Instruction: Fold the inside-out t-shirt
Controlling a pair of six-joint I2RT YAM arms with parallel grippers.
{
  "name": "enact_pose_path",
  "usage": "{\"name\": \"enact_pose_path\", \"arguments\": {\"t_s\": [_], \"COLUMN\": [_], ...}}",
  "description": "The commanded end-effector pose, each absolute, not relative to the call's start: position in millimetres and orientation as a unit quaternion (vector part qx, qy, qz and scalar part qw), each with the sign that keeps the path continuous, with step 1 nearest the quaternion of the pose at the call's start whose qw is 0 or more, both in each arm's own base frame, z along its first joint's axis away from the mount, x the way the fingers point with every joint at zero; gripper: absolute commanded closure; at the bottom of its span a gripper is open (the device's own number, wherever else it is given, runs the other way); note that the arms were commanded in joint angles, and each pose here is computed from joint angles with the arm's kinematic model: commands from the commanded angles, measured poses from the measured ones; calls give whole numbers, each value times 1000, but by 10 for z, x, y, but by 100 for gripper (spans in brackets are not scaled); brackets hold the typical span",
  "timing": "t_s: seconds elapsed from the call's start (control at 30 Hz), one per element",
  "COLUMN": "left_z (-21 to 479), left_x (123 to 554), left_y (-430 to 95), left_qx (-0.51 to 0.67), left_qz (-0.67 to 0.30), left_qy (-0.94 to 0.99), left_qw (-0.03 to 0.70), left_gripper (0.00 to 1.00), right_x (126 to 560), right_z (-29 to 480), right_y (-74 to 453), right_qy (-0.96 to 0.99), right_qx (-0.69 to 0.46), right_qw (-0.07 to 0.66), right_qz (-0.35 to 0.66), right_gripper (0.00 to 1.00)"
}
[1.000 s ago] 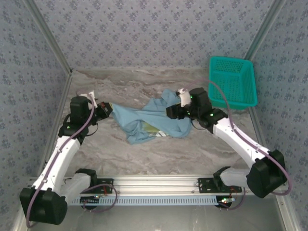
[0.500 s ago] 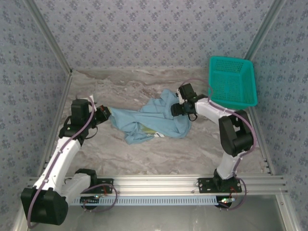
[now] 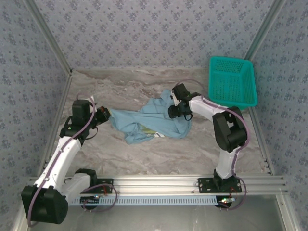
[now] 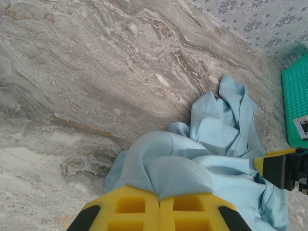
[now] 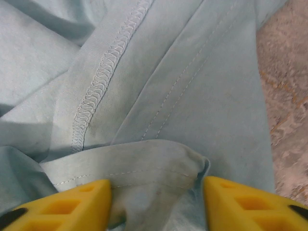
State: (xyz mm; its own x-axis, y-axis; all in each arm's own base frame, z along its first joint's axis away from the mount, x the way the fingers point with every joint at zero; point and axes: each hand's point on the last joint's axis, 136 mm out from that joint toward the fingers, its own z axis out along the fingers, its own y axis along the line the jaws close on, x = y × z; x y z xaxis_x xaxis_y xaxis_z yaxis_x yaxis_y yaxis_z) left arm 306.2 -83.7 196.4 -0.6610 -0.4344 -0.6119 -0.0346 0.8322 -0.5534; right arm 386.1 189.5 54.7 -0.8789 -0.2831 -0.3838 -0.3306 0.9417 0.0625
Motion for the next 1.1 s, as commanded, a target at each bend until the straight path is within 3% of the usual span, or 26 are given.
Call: {"name": "enact_pose_path", "arguments": {"t_s": [0.0,0.2,0.37,0.7,0.93,1.07], "left_z": [2117,2163,2353,2945,3219,2986], "left_x": [3103,3110,3115,3166,3126,3135], "left_y": [-802,-749,-674,-442,-119,-111], "left_qx": [-128,-133,-148,-156,-180,-184], "left_qz": [-251,-238,-229,-214,-200,-198], "left_qy": [867,867,856,837,824,839], "left_qw": [410,418,439,479,499,472], "left_gripper": [100,100,100,100,100,100], "right_x": [3801,3973,3898,3628,3503,3479], "right_z": [460,976,1640,2539,2355,2006], "right_y": [1782,1621,1232,805,719,997], "right_qy": [973,960,937,870,887,906], "right_qx": [-156,-127,-62,13,38,29], "right_qw": [165,247,341,478,448,406], "right_qz": [42,33,52,119,106,117], "right_gripper": [62,89,99,100,99,95]}}
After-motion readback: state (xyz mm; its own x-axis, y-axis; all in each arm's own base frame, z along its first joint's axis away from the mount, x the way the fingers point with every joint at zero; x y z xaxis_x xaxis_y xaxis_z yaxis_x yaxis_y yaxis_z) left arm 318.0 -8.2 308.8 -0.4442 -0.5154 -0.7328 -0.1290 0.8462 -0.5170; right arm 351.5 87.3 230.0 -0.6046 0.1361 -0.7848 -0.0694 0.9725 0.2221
